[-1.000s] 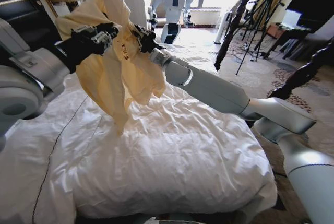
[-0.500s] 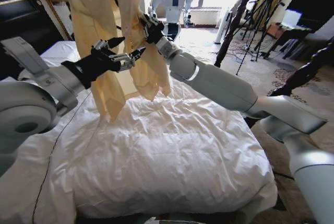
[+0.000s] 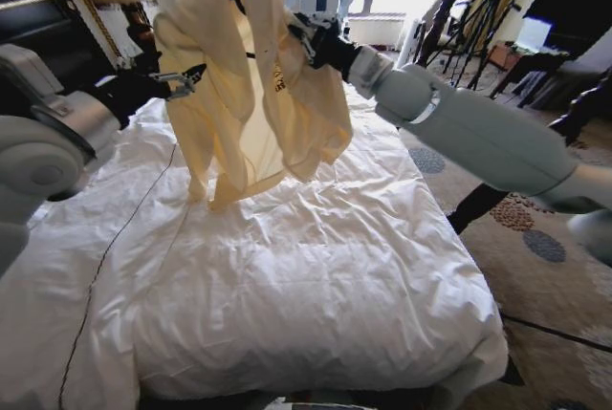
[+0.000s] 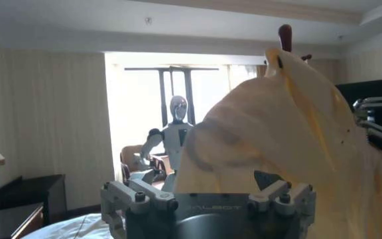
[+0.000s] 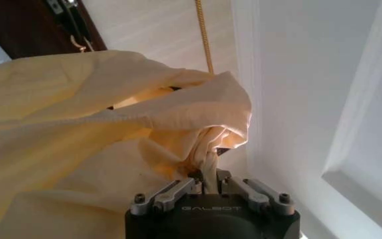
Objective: Pick up the clothes from the bed and hang them on the clothes hanger.
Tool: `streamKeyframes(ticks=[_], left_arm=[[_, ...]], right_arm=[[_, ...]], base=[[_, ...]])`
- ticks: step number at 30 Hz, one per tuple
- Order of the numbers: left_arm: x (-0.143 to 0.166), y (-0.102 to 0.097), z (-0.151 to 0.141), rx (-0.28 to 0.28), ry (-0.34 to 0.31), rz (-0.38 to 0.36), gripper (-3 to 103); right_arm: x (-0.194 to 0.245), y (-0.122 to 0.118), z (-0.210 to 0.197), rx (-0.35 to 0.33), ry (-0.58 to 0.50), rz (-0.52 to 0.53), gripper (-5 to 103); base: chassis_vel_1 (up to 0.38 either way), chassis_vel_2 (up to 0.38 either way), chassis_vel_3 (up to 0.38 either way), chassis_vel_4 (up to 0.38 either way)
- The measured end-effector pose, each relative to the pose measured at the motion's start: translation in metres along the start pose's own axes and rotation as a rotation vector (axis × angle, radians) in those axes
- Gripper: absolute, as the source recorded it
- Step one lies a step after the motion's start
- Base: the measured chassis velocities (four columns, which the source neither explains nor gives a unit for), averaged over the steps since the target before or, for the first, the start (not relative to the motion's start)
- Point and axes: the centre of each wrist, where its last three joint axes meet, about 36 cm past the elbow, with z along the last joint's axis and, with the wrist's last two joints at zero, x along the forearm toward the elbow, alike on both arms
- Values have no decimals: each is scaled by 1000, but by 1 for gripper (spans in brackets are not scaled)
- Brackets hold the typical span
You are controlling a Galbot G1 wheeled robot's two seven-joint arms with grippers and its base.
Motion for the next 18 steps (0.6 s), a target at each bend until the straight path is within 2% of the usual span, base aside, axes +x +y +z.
streamKeyframes(ticks=[2, 5, 7, 9, 11, 14, 15, 18], left_arm=[[0, 8, -3, 18, 5, 13, 100], [0, 14, -6, 40, 9, 33, 100], [0, 15, -7, 52, 9, 46, 100], [0, 17, -10, 76, 5, 91, 100], [0, 16, -11, 83, 4, 112, 100], [1, 6, -10, 87, 0, 194, 100], [1, 6, -10, 87, 0, 194, 100], [1, -2, -9, 88, -4, 260, 100]], right_arm=[[22, -14, 11, 44, -11, -30, 5], [39, -20, 18, 77, -31, -58, 5], [45, -21, 19, 87, -43, -70, 5], [56, -18, 24, 102, -64, -93, 5], [58, -17, 24, 108, -71, -98, 5], [63, -8, 24, 104, -86, -103, 5], [63, -8, 24, 104, -86, -103, 5], [63, -2, 23, 96, -95, -97, 5]], base=[[0, 0, 0, 0], [0, 0, 0, 0], [0, 0, 0, 0], [0, 0, 0, 0], [0, 0, 0, 0], [0, 0, 0, 0], [0, 0, 0, 0], [0, 0, 0, 0]])
